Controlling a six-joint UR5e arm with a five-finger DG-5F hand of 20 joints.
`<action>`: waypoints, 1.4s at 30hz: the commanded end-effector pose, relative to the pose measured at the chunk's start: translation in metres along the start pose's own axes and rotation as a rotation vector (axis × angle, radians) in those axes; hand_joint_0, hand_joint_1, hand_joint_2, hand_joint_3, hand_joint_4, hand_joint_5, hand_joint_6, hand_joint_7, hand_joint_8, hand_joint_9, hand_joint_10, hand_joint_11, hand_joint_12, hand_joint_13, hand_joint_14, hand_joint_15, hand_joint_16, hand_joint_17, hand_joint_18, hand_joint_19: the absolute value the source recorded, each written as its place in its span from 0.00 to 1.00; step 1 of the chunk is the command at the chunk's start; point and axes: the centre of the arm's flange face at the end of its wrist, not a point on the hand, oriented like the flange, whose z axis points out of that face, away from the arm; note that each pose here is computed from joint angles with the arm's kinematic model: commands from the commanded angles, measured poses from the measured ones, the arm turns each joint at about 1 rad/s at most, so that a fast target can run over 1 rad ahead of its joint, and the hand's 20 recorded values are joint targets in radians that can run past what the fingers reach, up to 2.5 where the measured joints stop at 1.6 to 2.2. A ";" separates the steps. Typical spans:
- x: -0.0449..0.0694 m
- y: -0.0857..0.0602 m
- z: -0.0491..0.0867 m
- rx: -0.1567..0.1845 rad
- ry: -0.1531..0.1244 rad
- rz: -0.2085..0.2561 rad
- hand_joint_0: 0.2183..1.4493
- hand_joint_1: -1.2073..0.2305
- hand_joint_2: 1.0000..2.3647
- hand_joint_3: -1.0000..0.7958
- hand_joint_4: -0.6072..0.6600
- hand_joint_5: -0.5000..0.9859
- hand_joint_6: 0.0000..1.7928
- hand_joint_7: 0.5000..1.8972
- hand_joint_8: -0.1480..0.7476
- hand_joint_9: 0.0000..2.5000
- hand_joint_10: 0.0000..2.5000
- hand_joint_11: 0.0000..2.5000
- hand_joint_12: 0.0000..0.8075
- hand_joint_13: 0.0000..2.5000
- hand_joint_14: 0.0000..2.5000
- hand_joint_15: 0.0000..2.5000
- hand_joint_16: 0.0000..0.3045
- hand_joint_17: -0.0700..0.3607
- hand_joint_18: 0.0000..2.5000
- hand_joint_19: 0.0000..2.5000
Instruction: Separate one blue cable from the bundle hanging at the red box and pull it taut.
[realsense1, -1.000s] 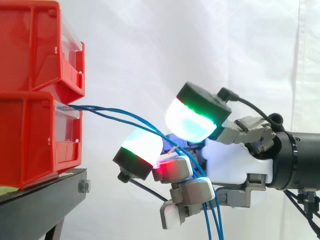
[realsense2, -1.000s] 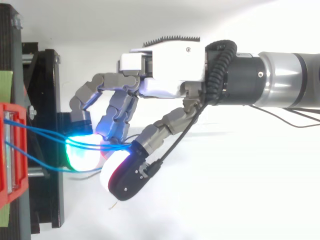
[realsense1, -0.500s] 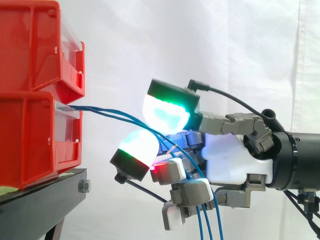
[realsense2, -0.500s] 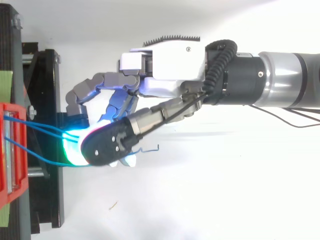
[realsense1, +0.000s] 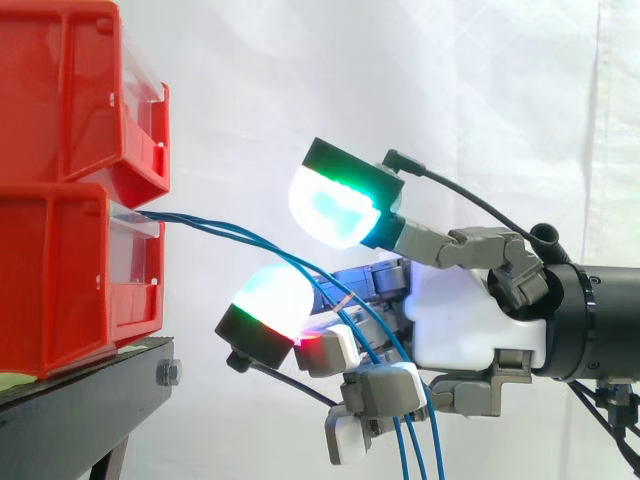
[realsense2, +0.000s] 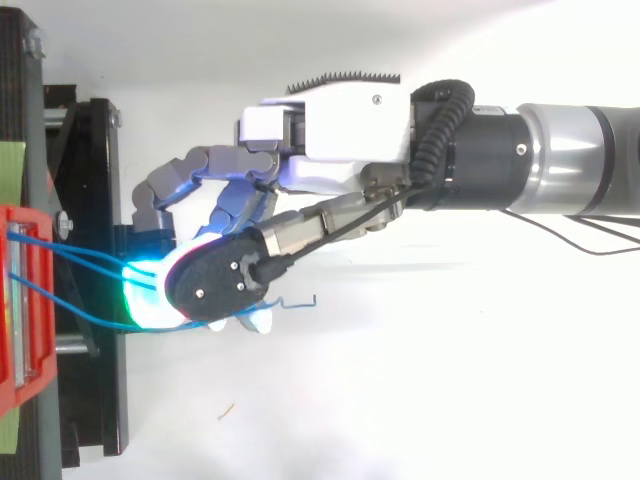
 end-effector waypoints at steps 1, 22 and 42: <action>0.000 0.007 0.000 -0.007 0.002 -0.051 0.37 0.55 0.01 0.34 0.61 0.25 0.32 0.51 0.51 0.40 0.01 0.39 0.47 0.46 0.01 0.38 0.14 0.39 0.37 0.28; -0.001 0.020 -0.008 0.035 0.001 -0.092 0.46 0.29 0.01 0.49 0.61 0.19 0.47 0.29 0.50 0.35 0.01 0.40 0.46 0.44 0.01 0.37 0.14 0.39 0.35 0.26; 0.001 0.019 -0.009 0.043 -0.003 -0.092 0.29 0.40 0.00 0.28 0.63 0.21 0.48 0.33 0.52 0.38 0.01 0.40 0.48 0.46 0.01 0.37 0.14 0.38 0.37 0.26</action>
